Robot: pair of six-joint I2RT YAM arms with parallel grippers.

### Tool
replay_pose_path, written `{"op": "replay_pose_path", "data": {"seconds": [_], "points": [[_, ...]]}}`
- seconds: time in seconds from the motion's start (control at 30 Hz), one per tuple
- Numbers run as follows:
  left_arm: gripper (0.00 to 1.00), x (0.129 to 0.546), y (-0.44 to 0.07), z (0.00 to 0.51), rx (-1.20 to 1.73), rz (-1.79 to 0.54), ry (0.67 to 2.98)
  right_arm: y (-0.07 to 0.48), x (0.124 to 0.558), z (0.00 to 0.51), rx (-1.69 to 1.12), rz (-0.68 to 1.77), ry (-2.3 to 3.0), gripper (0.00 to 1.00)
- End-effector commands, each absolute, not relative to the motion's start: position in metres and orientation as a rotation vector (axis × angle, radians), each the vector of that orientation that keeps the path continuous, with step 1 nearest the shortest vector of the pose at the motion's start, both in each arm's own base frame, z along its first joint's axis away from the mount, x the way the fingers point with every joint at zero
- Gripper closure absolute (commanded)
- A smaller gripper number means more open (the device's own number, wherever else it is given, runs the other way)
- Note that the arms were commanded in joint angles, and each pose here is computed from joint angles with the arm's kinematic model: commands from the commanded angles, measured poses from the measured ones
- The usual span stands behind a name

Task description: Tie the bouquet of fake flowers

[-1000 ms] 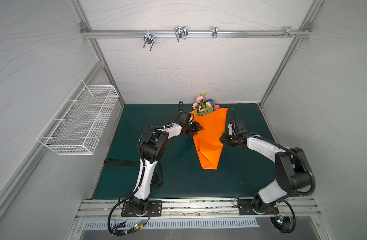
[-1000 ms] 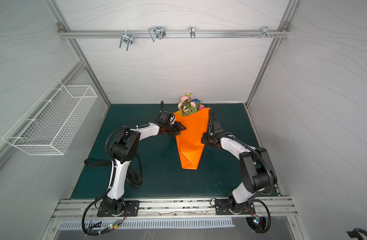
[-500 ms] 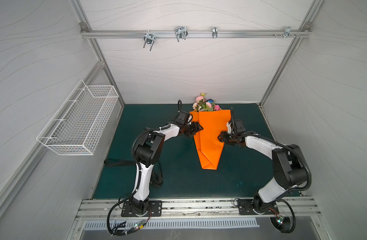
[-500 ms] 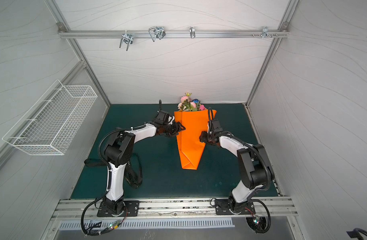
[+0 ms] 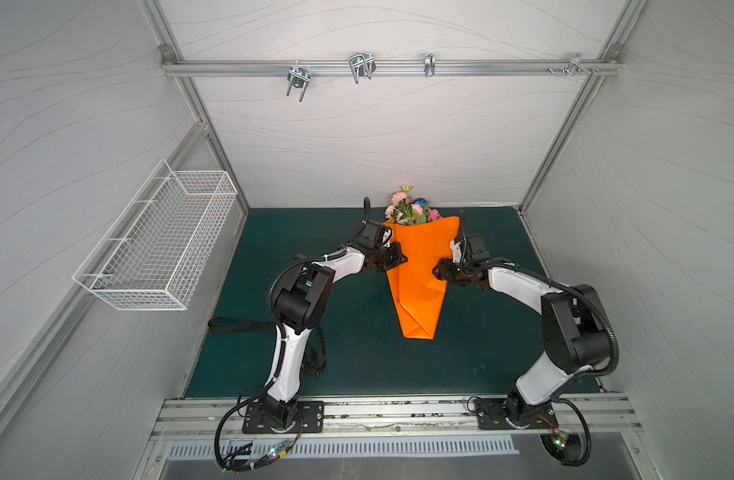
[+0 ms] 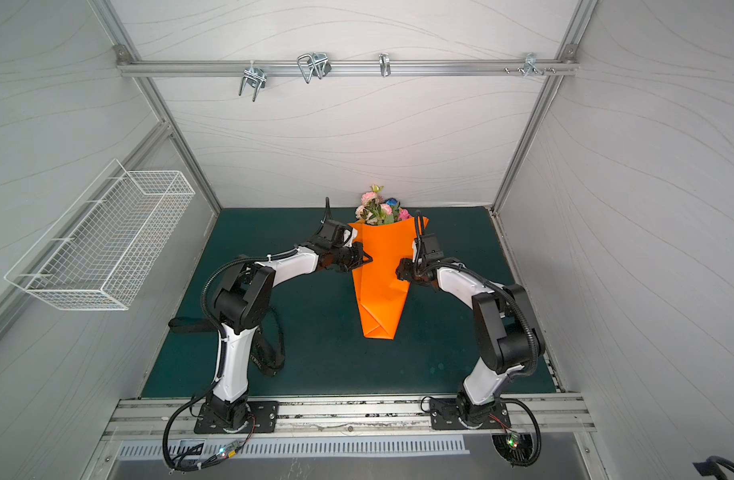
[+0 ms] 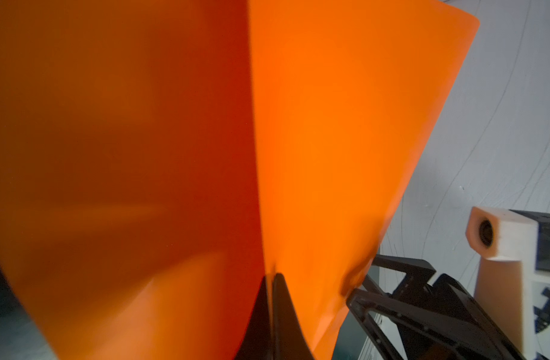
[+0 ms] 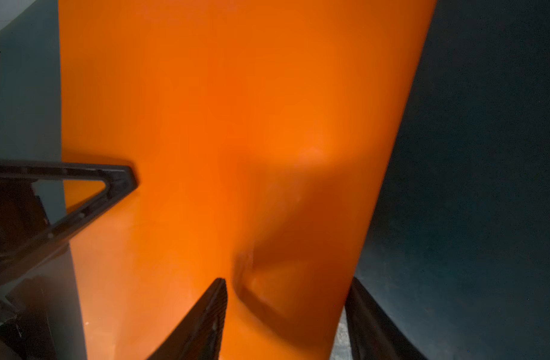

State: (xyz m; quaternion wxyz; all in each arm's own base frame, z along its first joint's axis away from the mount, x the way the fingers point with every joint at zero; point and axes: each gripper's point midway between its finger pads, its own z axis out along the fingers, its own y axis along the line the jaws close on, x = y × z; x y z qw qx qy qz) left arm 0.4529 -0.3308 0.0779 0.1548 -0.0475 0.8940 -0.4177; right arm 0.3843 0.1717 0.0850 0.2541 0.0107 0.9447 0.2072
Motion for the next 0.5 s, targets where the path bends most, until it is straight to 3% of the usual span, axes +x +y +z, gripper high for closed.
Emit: {"op": "replay_pose_path", "data": {"seconds": [0.0, 0.27, 0.47], "points": [[1.0, 0.454, -0.323, 0.067, -0.114, -1.122, 2.577, 0.16, 0.386, 0.102, 0.025, 0.542, 2.558, 0.38], [1.0, 0.454, -0.315, 0.061, -0.073, -1.054, 2.584, 0.164, 0.375, 0.134, 0.056, 0.83, 2.498, 0.4], [1.0, 0.452, -0.308, 0.063, -0.05, -1.001, 2.58, 0.181, 0.377, 0.121, 0.058, 0.983, 2.517, 0.55]]}}
